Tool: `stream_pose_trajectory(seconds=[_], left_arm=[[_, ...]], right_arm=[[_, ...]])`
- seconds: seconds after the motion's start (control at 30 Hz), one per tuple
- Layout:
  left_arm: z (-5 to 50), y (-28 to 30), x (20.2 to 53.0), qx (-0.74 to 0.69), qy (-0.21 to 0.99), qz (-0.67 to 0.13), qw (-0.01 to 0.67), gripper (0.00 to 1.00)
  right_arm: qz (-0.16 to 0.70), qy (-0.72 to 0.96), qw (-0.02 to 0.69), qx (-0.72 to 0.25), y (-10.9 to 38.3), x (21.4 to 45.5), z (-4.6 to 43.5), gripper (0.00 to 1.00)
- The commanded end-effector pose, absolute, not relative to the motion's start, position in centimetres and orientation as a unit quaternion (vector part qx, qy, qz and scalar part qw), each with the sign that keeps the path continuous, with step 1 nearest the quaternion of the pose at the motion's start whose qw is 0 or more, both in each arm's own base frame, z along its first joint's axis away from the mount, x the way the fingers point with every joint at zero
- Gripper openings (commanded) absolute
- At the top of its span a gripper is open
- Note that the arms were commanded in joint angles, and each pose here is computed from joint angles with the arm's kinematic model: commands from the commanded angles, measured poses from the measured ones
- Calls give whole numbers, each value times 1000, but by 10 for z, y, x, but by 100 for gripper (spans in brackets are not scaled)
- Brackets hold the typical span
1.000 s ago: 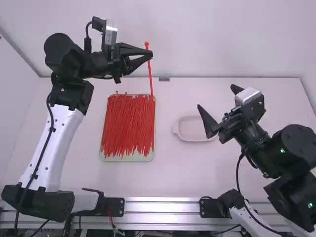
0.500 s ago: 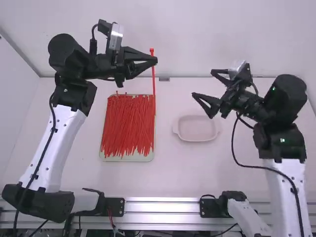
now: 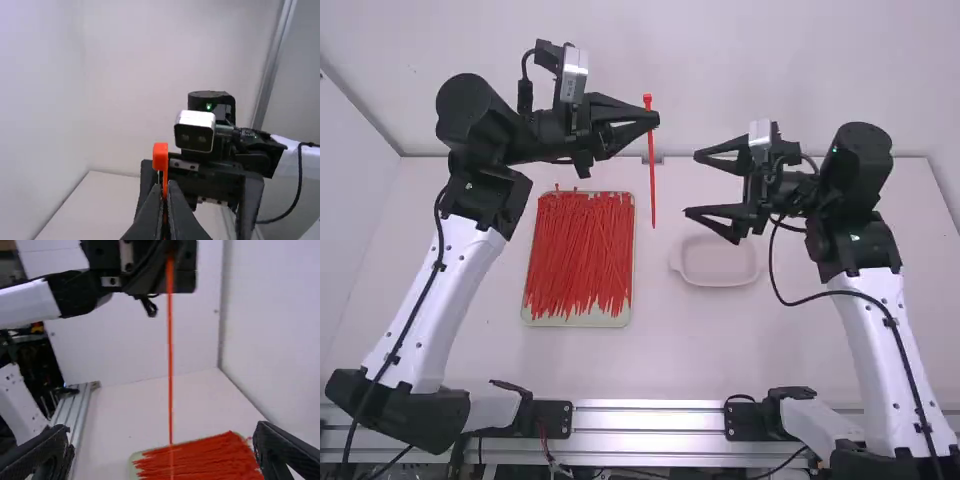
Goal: Fasten the cable tie
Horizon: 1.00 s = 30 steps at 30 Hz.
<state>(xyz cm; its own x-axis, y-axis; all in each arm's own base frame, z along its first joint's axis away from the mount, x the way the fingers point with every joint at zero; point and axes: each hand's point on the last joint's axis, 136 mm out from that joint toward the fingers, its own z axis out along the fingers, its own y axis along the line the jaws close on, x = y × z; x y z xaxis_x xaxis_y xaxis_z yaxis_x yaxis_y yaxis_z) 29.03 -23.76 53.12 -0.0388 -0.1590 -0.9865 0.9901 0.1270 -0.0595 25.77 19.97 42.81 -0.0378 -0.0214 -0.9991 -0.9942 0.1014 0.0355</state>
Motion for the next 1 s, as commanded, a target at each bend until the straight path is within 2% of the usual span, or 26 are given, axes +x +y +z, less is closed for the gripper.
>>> stream_pose_trajectory(seconds=[0.0,0.13,0.27,0.37,0.4,0.43,0.57,0.67,0.83,0.9,0.97], left_arm=[[531,-241,290,404,506,-523,555,2],[535,-240,288,404,501,-527,554,2],[539,-240,286,395,502,-538,550,2],[540,-241,286,392,504,-541,548,2],[539,-240,286,392,504,-541,547,2],[539,-240,287,392,504,-540,548,2],[540,-240,287,392,503,-539,550,2],[540,-238,293,380,510,-536,556,2],[542,-238,294,375,509,-534,561,3],[544,-238,298,365,511,-531,568,14],[545,-237,300,359,513,-529,573,20]], right_arm=[[504,530,485,-479,212,253,424,99],[518,520,474,-487,227,256,421,91],[527,512,466,-494,236,261,416,73],[533,512,461,-492,241,264,415,65],[534,511,460,-492,242,265,415,60],[538,509,458,-491,245,266,415,48],[537,509,462,-489,244,270,417,26],[537,508,462,-489,244,271,416,1],[537,508,463,-490,244,271,417,0],[536,507,464,-491,244,271,417,0],[534,505,466,-493,244,271,417,0]])
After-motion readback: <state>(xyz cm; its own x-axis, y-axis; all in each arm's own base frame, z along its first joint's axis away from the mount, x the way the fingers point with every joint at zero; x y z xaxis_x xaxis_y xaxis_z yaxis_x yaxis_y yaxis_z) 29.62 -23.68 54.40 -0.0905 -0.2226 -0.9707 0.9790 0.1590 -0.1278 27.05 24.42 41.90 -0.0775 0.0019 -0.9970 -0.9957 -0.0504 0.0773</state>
